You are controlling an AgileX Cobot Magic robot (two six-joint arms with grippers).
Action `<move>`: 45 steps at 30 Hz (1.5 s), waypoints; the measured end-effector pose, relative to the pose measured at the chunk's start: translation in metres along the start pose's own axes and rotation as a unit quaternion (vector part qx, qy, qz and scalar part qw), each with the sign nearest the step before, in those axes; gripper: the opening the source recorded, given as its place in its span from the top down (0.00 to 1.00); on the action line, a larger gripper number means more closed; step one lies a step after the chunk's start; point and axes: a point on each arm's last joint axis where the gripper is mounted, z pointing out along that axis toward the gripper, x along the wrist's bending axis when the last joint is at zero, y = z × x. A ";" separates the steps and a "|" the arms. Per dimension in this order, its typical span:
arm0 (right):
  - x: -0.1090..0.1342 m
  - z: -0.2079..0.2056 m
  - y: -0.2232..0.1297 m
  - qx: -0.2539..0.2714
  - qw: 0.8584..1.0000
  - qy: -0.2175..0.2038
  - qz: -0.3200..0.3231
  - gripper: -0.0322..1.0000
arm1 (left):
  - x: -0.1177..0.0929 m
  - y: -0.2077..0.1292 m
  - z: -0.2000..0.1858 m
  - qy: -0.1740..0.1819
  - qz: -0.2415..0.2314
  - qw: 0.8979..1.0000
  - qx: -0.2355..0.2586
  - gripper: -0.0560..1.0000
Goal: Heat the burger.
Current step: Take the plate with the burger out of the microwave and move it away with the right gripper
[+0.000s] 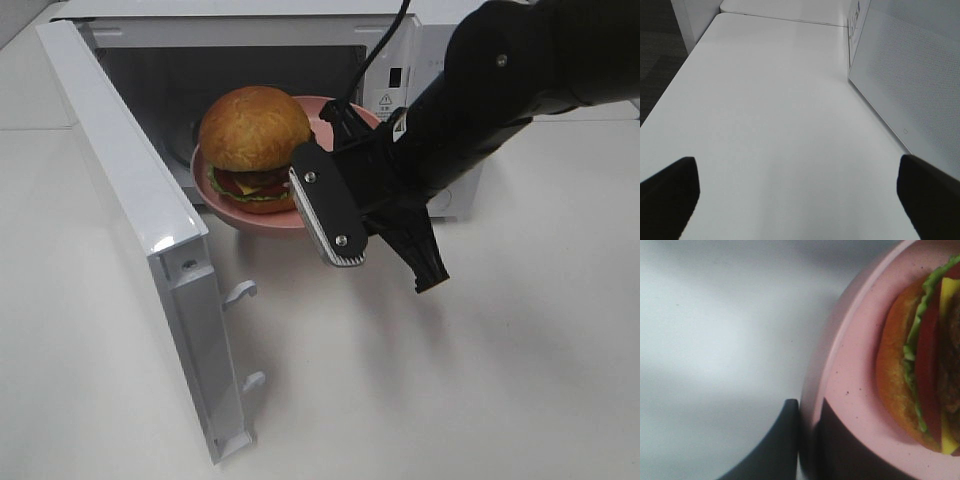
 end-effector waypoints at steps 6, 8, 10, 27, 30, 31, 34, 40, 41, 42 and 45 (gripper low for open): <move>0.025 -0.012 -0.001 0.002 1.000 0.006 0.020 0.90 | 0.000 0.000 0.000 0.000 0.000 1.000 0.000 0.01; 0.035 -0.016 -0.001 0.003 1.000 0.008 0.027 0.90 | 0.000 0.000 0.000 0.000 0.000 1.000 0.000 0.01; 0.048 -0.024 -0.001 0.004 0.999 0.010 0.035 0.90 | 0.000 0.000 0.000 0.000 0.000 1.000 0.000 0.01; 0.112 -0.079 -0.007 0.033 0.991 -0.016 0.125 0.90 | 0.000 0.000 0.000 0.000 0.000 1.000 0.000 0.01; 0.126 -0.094 -0.007 0.037 0.988 -0.020 0.149 0.90 | 0.000 0.000 0.000 0.000 0.000 1.000 0.000 0.01; 0.130 -0.098 -0.007 0.038 0.987 -0.019 0.154 0.90 | 0.000 0.000 0.000 0.000 0.000 1.000 0.000 0.01; 0.137 -0.105 -0.008 0.040 0.986 -0.021 0.161 0.90 | 0.000 0.000 0.000 0.000 0.000 1.000 0.000 0.01; 0.157 -0.133 -0.011 0.061 0.979 -0.034 0.189 0.90 | 0.000 0.000 0.000 0.000 0.000 1.000 0.000 0.01; 0.159 -0.136 -0.012 0.067 0.977 -0.035 0.197 0.90 | 0.000 0.000 0.000 0.000 0.000 1.000 0.000 0.01; 0.159 -0.136 -0.012 0.067 0.977 -0.035 0.197 0.90 | 0.000 0.000 0.000 0.000 0.000 1.000 0.000 0.01; 0.168 -0.149 -0.017 0.091 0.966 -0.045 0.236 0.90 | 0.000 0.000 0.000 0.000 0.000 1.000 0.000 0.01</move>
